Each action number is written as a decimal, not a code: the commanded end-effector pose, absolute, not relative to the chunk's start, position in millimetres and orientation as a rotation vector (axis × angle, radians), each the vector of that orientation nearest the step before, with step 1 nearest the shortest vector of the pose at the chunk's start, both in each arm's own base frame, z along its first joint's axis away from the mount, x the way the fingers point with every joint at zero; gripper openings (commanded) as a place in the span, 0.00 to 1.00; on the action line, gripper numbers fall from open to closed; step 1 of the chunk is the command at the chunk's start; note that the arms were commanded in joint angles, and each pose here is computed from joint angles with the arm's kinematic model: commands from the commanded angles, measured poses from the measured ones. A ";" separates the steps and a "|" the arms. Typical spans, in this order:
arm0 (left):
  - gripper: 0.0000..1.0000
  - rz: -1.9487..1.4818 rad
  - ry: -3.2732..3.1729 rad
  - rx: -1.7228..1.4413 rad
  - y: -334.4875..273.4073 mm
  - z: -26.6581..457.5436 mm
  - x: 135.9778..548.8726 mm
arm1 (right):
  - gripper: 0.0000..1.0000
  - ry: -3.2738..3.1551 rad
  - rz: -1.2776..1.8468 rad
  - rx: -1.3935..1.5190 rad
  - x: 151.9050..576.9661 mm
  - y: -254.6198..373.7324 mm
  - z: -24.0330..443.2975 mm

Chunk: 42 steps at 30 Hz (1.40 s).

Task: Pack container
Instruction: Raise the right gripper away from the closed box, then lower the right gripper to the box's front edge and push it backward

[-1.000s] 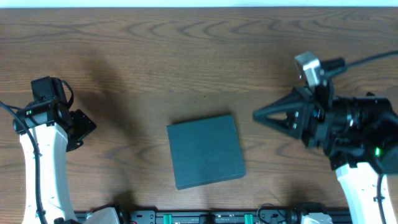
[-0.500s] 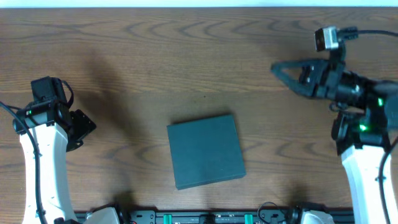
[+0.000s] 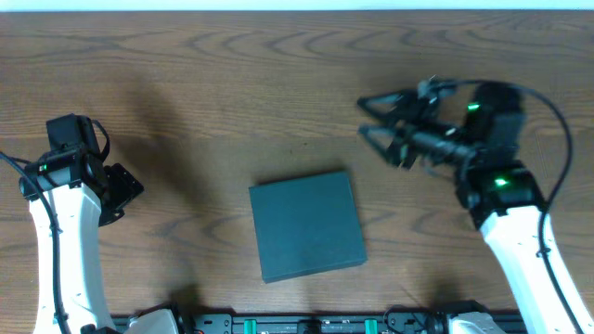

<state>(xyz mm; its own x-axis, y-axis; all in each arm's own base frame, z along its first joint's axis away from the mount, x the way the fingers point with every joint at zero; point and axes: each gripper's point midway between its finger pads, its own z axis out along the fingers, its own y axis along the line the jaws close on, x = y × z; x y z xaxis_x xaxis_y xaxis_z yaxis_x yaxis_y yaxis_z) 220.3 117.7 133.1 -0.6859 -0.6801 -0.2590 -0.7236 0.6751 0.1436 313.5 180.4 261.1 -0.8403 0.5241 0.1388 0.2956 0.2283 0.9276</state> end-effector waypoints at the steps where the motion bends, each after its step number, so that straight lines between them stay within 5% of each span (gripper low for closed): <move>1: 0.95 0.378 2.704 -1.148 121.6 133.6 218.5 | 0.69 2.365 1.189 0.437 314.2 180.6 225.4; 7: 0.95 0.378 2.704 -1.148 121.6 133.6 218.5 | 0.71 2.578 0.655 -0.037 269.1 182.1 169.5; 18: 0.95 0.378 2.704 -1.148 121.6 133.6 218.5 | 0.67 2.651 0.189 -0.237 180.6 163.0 160.6; 19: 0.95 0.378 2.704 -1.148 121.6 133.6 218.5 | 0.64 2.657 0.189 -0.245 170.9 163.6 161.3; 22: 0.95 0.378 2.704 -1.148 121.6 133.6 218.5 | 0.15 2.703 0.212 -0.215 145.2 164.0 160.3; 24: 0.95 0.378 2.704 -1.148 121.6 133.6 218.5 | 0.02 2.741 0.217 -0.180 130.4 163.3 157.7; 42: 0.95 0.378 2.704 -1.148 121.6 133.6 218.5 | 0.02 2.937 0.090 0.027 71.5 210.0 81.0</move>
<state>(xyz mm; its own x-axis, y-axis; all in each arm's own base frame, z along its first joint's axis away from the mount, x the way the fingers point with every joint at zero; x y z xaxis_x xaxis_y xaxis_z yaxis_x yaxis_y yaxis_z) 220.0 117.7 132.6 -0.6861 -0.6801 -0.2581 -0.7235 0.6750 0.1445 76.2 204.6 95.2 -0.9733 -0.0213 -0.2287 -0.0388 0.9966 0.0721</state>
